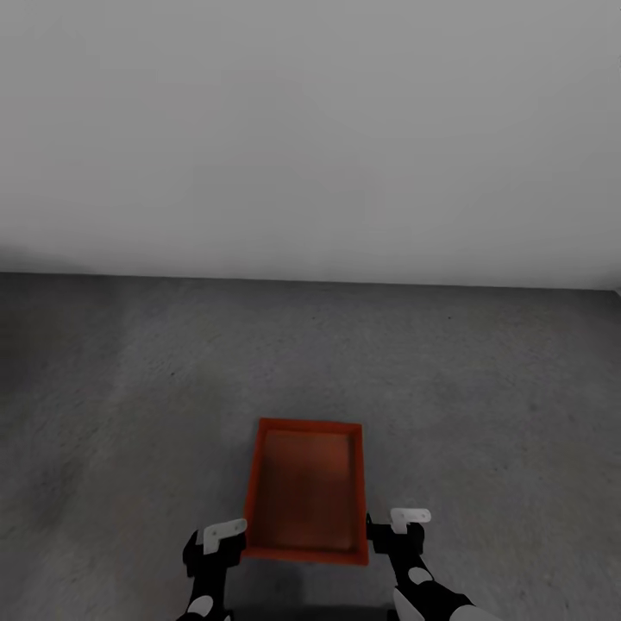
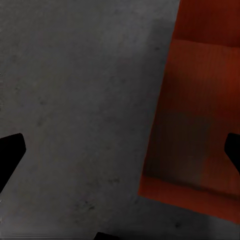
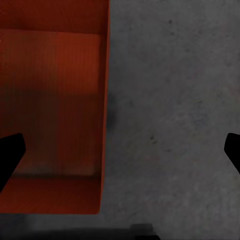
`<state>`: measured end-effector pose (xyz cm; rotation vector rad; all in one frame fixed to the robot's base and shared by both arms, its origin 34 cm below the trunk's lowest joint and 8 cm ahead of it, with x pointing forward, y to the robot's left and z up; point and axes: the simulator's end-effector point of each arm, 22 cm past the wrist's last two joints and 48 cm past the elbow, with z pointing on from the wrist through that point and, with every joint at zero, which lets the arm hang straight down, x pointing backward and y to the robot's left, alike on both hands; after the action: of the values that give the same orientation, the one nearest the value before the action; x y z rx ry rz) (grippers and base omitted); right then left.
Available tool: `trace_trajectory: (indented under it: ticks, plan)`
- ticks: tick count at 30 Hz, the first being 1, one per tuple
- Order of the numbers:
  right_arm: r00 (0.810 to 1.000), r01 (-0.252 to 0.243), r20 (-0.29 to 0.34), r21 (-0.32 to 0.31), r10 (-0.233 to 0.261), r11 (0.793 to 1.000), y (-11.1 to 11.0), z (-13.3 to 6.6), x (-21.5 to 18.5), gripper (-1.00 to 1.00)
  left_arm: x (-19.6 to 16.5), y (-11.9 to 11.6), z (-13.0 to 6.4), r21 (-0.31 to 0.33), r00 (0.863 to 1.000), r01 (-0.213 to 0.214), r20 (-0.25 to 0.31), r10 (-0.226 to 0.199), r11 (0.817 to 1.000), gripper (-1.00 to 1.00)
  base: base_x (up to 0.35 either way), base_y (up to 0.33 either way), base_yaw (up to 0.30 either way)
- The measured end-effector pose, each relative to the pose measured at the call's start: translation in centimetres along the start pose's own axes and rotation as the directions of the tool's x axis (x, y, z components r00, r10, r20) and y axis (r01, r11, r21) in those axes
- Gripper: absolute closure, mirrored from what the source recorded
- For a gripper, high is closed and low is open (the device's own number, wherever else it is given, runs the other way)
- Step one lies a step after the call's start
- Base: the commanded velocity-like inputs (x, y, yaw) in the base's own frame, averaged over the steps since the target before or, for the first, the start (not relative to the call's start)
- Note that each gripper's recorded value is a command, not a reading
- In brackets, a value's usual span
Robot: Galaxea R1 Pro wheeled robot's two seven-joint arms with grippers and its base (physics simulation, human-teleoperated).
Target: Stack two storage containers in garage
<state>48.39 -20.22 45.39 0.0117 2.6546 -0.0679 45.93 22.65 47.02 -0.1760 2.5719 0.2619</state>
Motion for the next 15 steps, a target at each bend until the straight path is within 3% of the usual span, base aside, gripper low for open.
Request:
trace_trajectory:
  ticks: [15]
  plan:
    - [1.0, -0.001, -0.001, 0.001, 0.001, 1.0, -0.01, 0.02, 0.02, -1.0, 0.04, -0.06, 0.0, 0.001, 1.0, -0.004, 0.0, 0.004, 1.0, -1.0, -0.211, 0.132, 0.0]
